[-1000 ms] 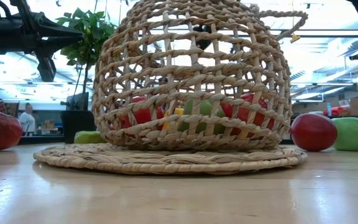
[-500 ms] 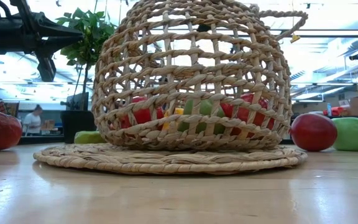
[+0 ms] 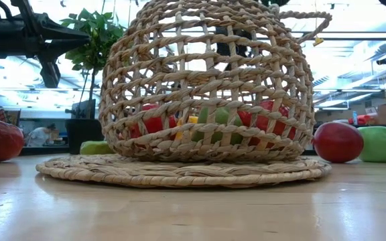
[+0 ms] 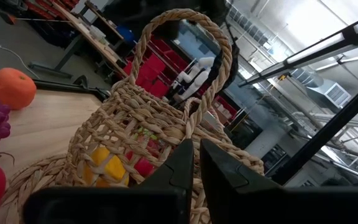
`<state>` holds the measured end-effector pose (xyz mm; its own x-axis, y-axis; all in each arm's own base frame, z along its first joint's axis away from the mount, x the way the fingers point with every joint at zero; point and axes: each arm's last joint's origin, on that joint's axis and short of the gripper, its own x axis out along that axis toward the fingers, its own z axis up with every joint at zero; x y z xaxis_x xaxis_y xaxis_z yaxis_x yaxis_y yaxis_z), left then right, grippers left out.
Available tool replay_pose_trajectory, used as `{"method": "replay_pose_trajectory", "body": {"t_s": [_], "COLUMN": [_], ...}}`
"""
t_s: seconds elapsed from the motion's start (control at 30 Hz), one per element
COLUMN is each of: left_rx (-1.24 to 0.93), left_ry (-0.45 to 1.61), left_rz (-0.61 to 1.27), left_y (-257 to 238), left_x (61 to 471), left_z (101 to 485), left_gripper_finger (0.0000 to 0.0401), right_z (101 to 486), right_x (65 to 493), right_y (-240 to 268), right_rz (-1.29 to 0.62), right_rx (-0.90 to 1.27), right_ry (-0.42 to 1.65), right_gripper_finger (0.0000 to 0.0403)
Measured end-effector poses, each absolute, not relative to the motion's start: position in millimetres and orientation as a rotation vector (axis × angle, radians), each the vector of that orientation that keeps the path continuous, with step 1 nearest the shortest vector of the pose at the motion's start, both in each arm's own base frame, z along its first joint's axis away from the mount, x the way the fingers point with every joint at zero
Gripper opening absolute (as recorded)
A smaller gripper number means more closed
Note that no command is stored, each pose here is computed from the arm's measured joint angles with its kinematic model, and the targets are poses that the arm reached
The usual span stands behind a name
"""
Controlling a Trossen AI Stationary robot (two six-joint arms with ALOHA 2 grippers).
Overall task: Build produce basket
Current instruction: Put the orange into the brown basket
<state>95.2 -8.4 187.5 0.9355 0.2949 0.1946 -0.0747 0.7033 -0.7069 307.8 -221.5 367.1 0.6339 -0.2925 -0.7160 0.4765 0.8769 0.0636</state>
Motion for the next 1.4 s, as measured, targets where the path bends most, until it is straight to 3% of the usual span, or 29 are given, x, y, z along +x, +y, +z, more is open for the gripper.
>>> {"method": "replay_pose_trajectory", "body": {"t_s": [0.33, 0.57, 0.97, 1.17, 1.4], "left_rx": [-0.766, -0.766, -0.766, -0.766, -0.765], "left_ry": [-0.305, -0.305, -0.306, -0.306, -0.302], "left_rz": [0.209, 0.209, 0.209, 0.208, 0.201], "left_y": [-8, -8, -8, -8, -9], "left_x": [95, 95, 95, 95, 95], "left_z": [188, 188, 188, 188, 188], "left_gripper_finger": [0.0032, 0.0036, 0.0034, 0.0033, 0.0035], "right_z": [286, 248, 261, 250, 222], "right_x": [285, 288, 306, 314, 322], "right_y": [-241, -250, -259, -267, -270], "right_rz": [-0.516, -0.505, -0.507, -0.549, -0.502], "right_rx": [0.515, 0.474, 0.374, 0.241, 0.312], "right_ry": [0.925, 0.783, 0.453, 0.453, 0.515], "right_gripper_finger": [0.0361, 0.0361, 0.0361, 0.0361, 0.0361]}}
